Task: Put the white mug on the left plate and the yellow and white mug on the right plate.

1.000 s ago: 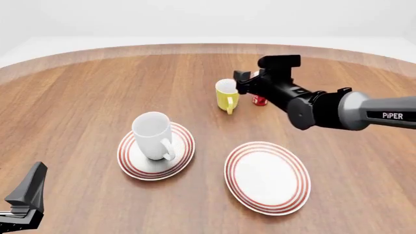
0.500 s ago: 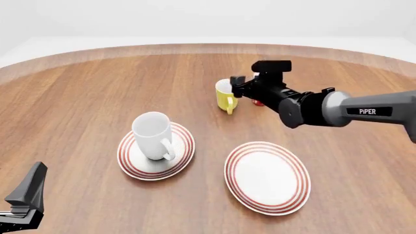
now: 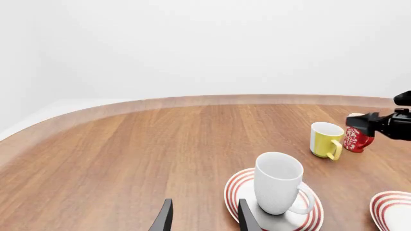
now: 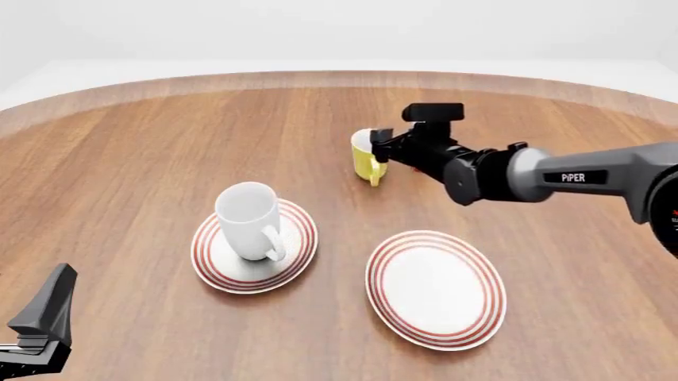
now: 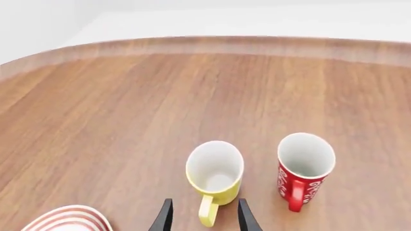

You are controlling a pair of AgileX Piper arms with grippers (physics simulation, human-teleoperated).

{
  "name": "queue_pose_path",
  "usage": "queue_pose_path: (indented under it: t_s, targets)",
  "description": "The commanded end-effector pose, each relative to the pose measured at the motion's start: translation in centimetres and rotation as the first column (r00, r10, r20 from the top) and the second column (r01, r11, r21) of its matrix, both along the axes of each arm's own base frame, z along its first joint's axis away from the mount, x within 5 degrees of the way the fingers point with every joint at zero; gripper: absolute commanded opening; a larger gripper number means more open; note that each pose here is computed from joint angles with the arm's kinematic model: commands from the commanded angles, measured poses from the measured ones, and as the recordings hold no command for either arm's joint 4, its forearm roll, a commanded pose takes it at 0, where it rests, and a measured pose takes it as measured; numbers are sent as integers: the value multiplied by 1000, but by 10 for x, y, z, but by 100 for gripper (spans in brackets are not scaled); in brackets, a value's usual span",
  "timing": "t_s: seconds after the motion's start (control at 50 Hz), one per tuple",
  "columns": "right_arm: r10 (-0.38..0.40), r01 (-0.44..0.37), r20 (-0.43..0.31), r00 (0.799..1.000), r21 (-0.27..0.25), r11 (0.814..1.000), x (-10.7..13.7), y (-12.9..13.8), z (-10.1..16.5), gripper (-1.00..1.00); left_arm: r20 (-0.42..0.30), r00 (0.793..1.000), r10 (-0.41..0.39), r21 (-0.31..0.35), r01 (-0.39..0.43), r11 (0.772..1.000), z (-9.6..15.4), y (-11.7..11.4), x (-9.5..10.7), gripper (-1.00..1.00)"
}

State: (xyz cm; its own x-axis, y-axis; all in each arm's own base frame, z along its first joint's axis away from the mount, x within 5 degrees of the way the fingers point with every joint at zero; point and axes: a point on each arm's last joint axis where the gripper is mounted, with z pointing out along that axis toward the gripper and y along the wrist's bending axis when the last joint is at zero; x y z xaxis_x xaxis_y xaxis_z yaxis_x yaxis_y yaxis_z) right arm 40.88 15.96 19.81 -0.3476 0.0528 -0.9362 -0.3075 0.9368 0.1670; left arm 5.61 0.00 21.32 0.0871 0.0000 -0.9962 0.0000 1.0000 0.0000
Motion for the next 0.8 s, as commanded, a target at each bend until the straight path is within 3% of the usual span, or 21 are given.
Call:
queue_pose_path:
  t_s: [0.02, 0.8]
  targets:
    - [3, -4, -23, 1000, -8, 1000, 7, 4, -6, 100, 0, 1000, 0, 0, 0, 1000, 0, 0, 0, 100]
    - [-5, 5, -111, 994, -1, 1000, 23, 14, -25, 100, 0, 1000, 0, 0, 0, 1000, 0, 0, 0, 100]
